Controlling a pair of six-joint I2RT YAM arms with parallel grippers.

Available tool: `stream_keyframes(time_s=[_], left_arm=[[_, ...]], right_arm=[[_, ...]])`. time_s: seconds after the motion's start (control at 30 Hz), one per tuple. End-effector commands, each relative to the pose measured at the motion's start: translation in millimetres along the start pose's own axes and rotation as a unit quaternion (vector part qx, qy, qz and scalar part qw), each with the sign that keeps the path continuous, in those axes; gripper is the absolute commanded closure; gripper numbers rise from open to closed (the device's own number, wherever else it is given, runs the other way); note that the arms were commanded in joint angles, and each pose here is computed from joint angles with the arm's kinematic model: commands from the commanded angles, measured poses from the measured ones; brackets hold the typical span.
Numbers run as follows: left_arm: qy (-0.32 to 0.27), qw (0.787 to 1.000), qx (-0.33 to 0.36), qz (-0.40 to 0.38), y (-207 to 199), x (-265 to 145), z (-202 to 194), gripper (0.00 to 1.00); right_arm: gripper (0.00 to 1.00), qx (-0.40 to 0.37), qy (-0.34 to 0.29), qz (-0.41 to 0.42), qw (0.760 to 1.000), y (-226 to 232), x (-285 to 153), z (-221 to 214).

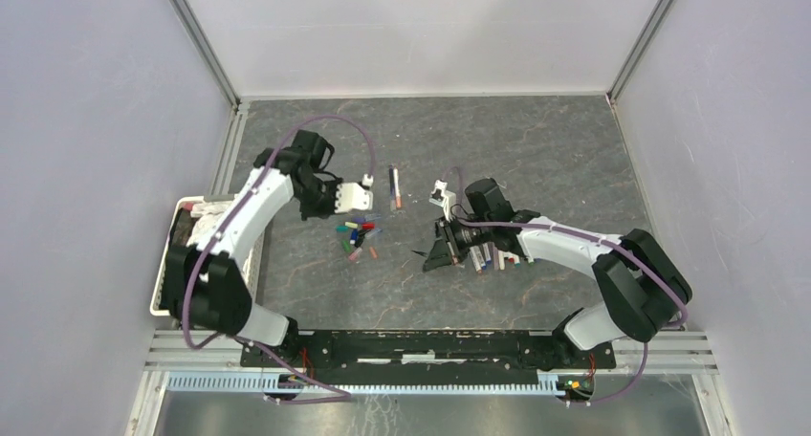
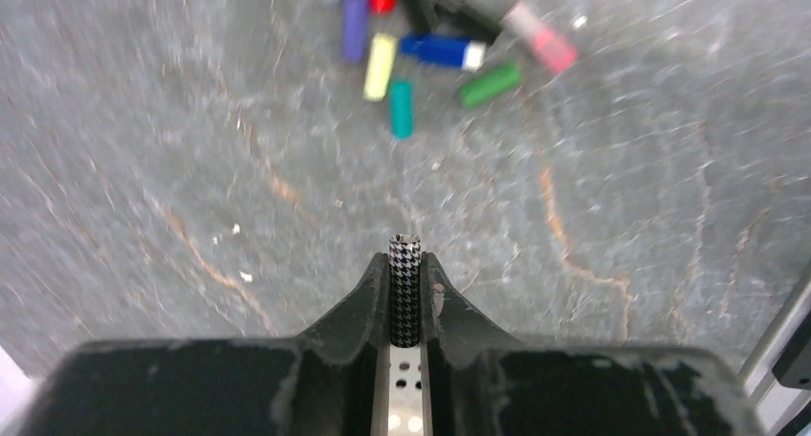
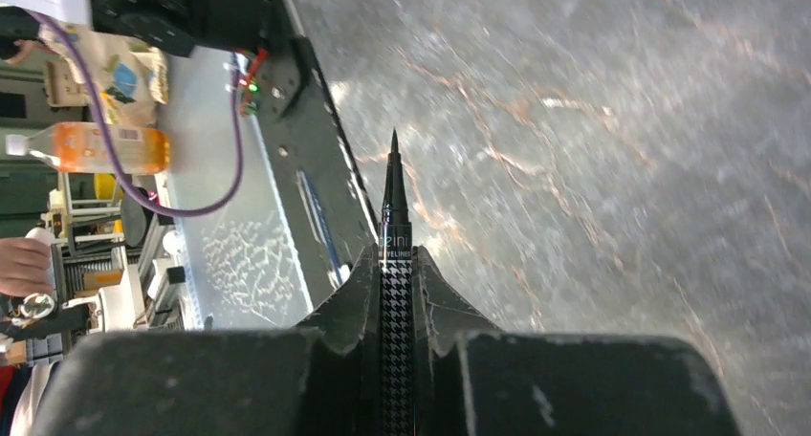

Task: Open the pen caps
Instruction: Open the pen cap from the pen, then place the pen cap at the center of the board.

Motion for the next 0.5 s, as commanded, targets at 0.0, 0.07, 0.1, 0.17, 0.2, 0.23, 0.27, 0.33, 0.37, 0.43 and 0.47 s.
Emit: stream_keyframes(time_s=[0.0, 0.07, 0.1, 0.17, 0.2, 0.23, 0.27, 0.33, 0.37, 0.43, 0.47], left_arm=[[-0.003, 1.000, 0.003, 0.014, 31, -11, -6, 0.98], [-0.046, 0.999, -0.015, 0.007, 30, -5, 8, 0.98], [-0.069, 0.997, -0.027, 0.009, 31, -1, 15, 0.98], [-0.109, 0.992, -0.063, 0.020, 37, 11, 26, 0.98], [-0.124, 0.988, -0.084, 0.029, 43, 17, 30, 0.98], [-0.135, 0.983, -0.122, 0.031, 46, 26, 32, 0.98], [-0.144, 0.978, -0.145, 0.035, 52, 34, 35, 0.98], [-0.153, 0.971, -0.182, 0.035, 61, 49, 38, 0.97], [-0.155, 0.967, -0.197, 0.038, 65, 56, 39, 0.97], [-0.157, 0.962, -0.220, 0.048, 75, 68, 41, 0.96], [-0.155, 0.959, -0.229, 0.055, 81, 74, 41, 0.95]], right_arm=[[1.00, -0.022, 0.019, -0.049, 0.998, -13, -15, -13], [1.00, -0.023, 0.005, -0.070, 0.997, -19, -22, -6], [1.00, -0.022, -0.001, -0.090, 0.996, -25, -27, -2], [1.00, -0.027, -0.012, -0.143, 0.989, -38, -37, 5], [1.00, -0.027, -0.017, -0.182, 0.983, -47, -44, 8], [1.00, -0.026, -0.025, -0.216, 0.976, -55, -52, 9], [1.00, -0.021, -0.035, -0.244, 0.969, -61, -59, 10], [1.00, -0.014, -0.064, -0.287, 0.956, -68, -71, 11], [1.00, -0.010, -0.076, -0.314, 0.946, -74, -79, 10], [1.00, -0.003, -0.093, -0.359, 0.929, -83, -93, 6], [1.00, 0.003, -0.099, -0.384, 0.918, -88, -100, 2]])
Point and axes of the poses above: each gripper's point midway between its finger pads, its own x axis out along the fingers, its own y axis along the line the jaws close on, z = x × y, the point moved 1 cm from there along -x, back along the fingers, and after that the axes turned 12 degrees about -x, right-handed, at the moved point
